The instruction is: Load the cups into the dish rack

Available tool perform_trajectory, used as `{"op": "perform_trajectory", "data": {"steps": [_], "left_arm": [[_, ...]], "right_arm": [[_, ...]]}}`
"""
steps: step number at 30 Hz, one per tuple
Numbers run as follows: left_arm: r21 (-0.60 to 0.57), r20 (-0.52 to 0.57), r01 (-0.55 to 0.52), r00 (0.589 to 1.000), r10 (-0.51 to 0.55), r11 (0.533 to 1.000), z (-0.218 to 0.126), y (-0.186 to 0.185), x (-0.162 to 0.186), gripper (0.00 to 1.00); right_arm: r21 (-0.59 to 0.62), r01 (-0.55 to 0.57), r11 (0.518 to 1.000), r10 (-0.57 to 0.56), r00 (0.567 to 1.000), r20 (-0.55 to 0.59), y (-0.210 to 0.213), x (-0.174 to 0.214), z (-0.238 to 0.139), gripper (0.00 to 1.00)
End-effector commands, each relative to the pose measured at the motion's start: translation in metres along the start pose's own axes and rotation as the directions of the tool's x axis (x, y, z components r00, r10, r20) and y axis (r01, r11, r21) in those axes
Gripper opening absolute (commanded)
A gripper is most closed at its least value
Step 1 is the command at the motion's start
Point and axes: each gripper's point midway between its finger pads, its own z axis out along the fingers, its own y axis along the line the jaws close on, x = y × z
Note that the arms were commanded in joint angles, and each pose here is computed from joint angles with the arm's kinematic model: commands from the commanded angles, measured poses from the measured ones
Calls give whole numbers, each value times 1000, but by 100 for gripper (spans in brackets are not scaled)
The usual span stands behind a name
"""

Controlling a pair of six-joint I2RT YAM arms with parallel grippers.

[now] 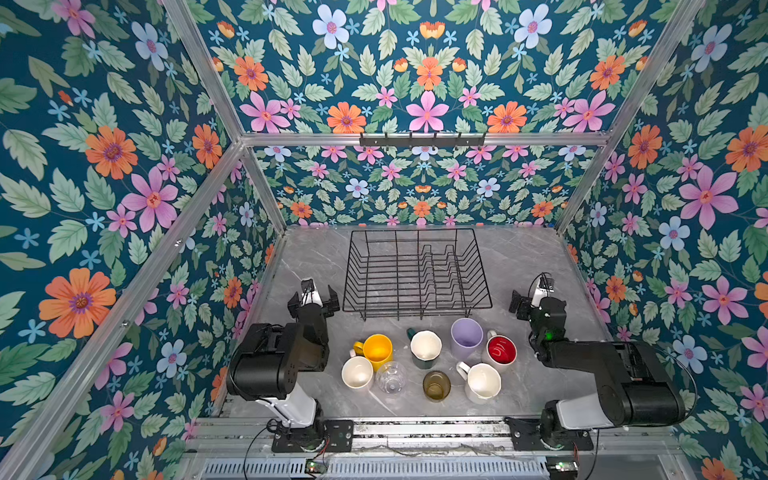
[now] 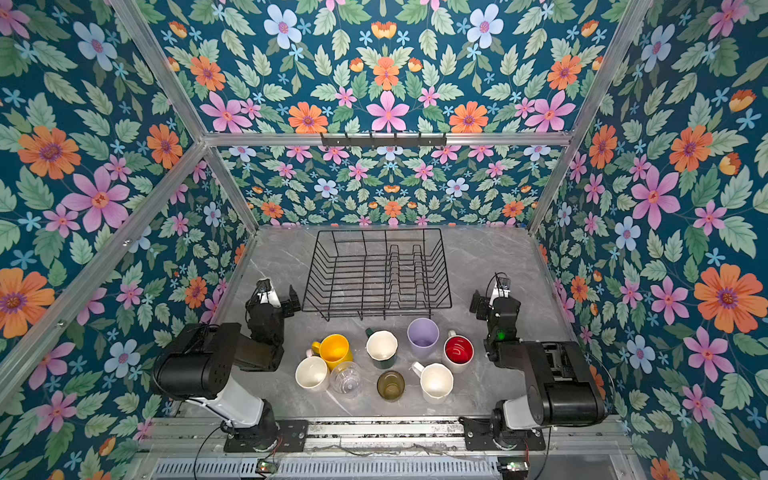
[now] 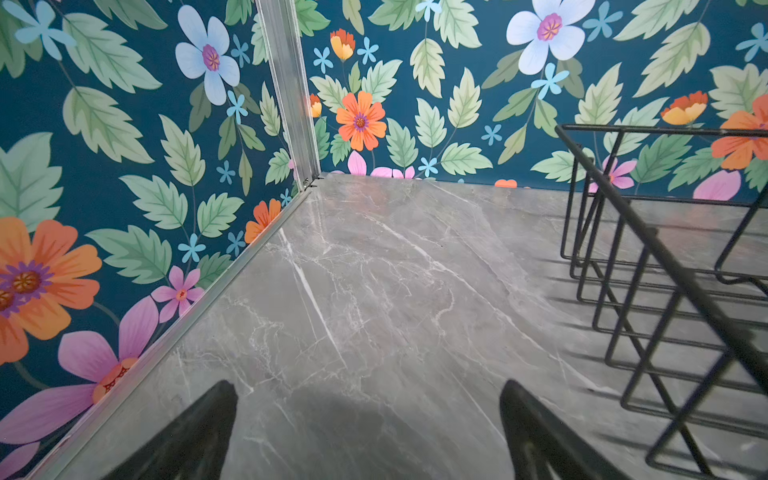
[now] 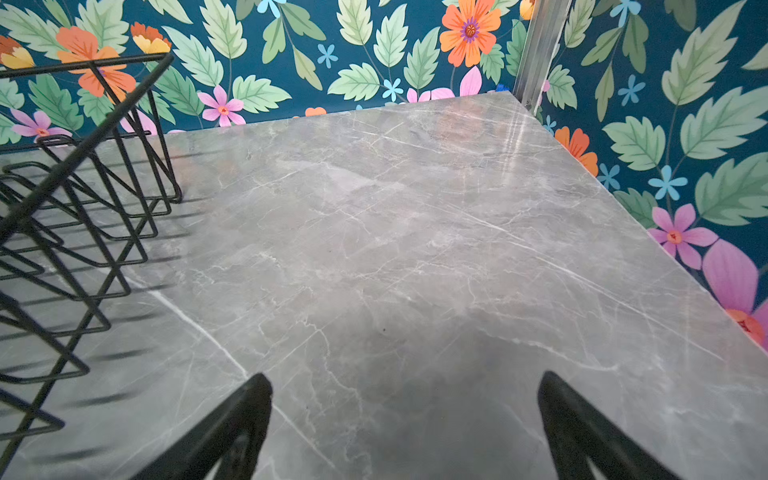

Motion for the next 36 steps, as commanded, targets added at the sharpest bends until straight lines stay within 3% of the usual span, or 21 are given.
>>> {"op": "perform_trajectory", "data": {"steps": [1,36], "left_arm": [[-4,16,11,1000,-11,1000,0,1,-4,100],[-27,34,28,999,-27,999,-6,7,-16,100]], "right_arm": [[2,-4,1000,4,1000,17,0,-5,1,99],[3,-5,1000,5,1000,18,0,-5,1,99]]}}
